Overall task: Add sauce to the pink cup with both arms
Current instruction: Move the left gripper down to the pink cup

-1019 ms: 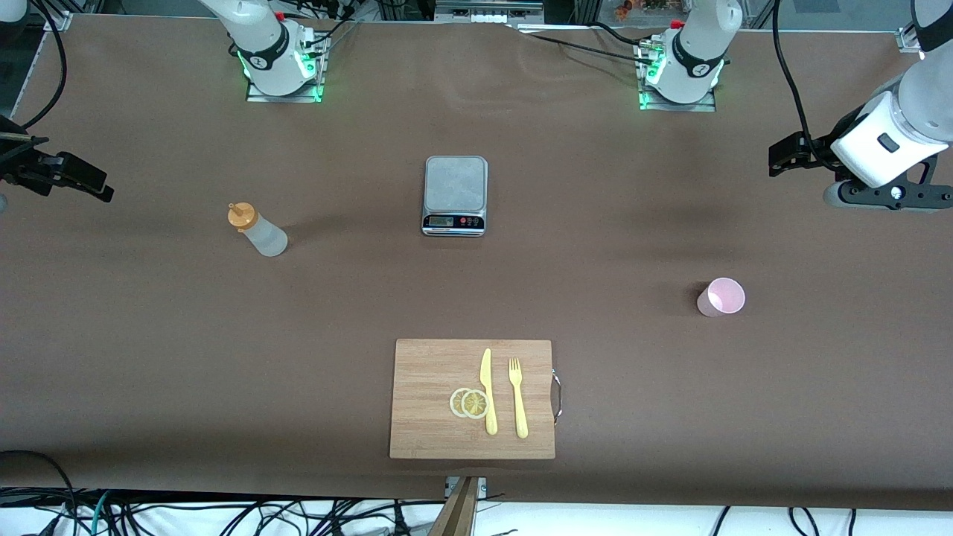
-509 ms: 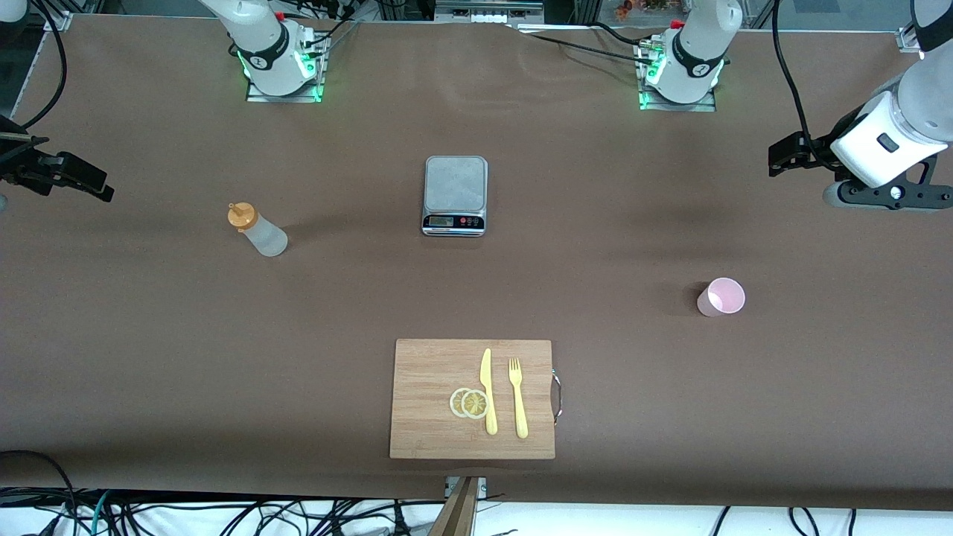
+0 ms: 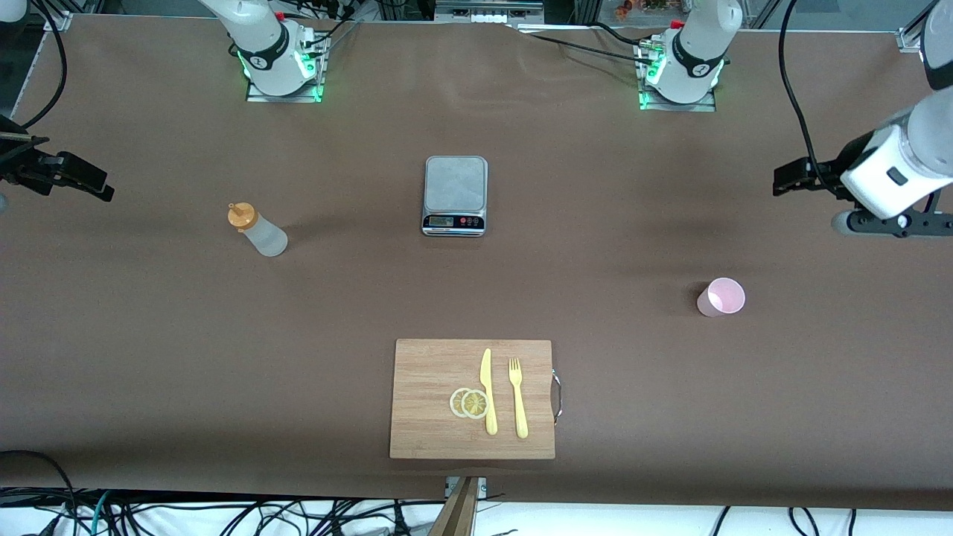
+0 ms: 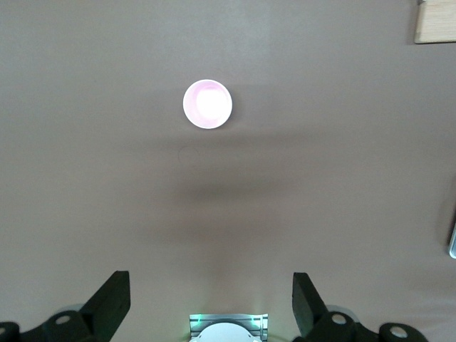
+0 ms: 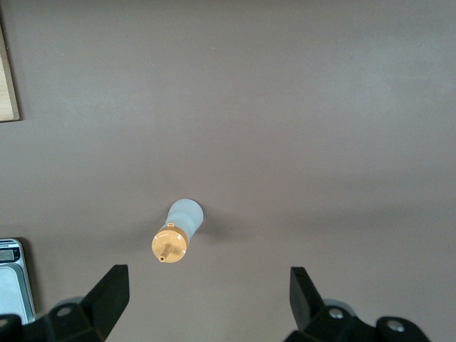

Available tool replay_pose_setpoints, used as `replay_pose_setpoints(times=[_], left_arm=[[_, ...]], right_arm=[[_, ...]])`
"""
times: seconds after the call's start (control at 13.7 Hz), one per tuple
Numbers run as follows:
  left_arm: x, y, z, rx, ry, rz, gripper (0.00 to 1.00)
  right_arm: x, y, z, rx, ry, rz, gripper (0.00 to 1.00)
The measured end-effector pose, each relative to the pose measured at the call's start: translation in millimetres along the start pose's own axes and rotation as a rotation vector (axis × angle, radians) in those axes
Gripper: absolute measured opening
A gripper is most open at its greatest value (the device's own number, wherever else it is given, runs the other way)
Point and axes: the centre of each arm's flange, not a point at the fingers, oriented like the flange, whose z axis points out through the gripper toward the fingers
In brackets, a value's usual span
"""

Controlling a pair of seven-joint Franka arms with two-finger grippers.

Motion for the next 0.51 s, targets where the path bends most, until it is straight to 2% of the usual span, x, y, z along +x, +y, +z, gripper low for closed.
replay_pose_setpoints(times=[0.29, 0.51], left_arm=[[39.3, -9.0, 48.9, -0.013, -0.055, -0.010, 1.00], [71.2, -11.7, 86.3, -0.013, -0.051, 0.001, 1.00]], right_arm=[[-0.1, 0.0, 0.1, 0.000, -0.001, 0.000, 1.00], [-0.1, 0.0, 0.1, 0.000, -0.001, 0.000, 1.00]])
